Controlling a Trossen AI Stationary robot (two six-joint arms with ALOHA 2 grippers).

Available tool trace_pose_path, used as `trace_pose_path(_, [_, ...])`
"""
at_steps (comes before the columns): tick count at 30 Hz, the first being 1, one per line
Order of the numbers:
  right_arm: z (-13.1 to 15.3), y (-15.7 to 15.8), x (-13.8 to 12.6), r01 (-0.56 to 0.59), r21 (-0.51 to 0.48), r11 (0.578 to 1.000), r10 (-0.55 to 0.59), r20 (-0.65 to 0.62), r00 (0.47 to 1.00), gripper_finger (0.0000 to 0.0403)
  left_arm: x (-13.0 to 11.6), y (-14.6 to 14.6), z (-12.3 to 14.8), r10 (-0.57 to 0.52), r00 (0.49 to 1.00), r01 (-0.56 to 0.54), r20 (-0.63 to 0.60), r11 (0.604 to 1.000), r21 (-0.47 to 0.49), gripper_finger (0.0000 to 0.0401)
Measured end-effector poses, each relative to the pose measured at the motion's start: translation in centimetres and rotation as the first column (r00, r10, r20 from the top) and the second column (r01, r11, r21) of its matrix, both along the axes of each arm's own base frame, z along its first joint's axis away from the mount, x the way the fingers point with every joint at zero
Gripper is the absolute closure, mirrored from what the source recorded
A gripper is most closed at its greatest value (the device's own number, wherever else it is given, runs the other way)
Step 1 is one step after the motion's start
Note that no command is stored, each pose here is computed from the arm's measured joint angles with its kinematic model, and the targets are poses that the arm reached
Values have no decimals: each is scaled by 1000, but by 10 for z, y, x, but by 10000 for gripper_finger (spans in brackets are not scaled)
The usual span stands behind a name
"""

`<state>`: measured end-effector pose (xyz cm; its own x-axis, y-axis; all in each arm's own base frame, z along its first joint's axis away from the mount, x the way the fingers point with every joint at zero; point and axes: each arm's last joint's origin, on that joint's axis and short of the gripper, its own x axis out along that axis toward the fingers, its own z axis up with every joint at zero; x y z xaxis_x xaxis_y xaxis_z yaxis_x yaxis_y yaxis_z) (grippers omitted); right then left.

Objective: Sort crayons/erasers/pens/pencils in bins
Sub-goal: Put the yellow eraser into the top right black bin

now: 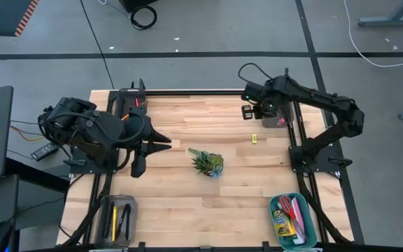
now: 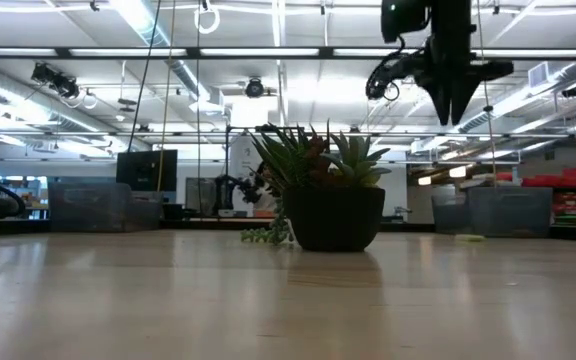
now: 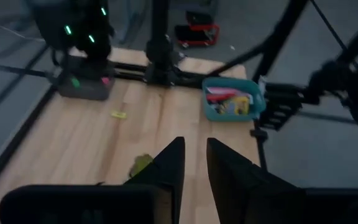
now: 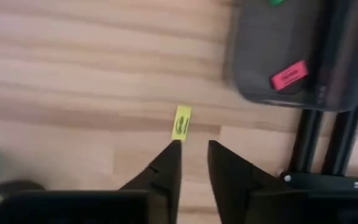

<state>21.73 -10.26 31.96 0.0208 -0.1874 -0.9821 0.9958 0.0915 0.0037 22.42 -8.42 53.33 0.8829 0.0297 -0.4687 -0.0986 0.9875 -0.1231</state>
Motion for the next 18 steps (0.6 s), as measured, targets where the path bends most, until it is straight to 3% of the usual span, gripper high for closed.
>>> trace_pose_path(9, [-54,-5,9,-79,270,960,101,-71,992,230,5,14,2,105,994,-104,22,994,-40,326])
trace_pose_path(13, [-83,4,8,-265,304,915,297,-62,953,224,7,20,2,131,991,-130,22,991,-41,329])
trace_pose_path(18, [-103,14,6,-501,303,811,535,-38,844,232,8,25,2,154,988,-153,22,987,-41,334])
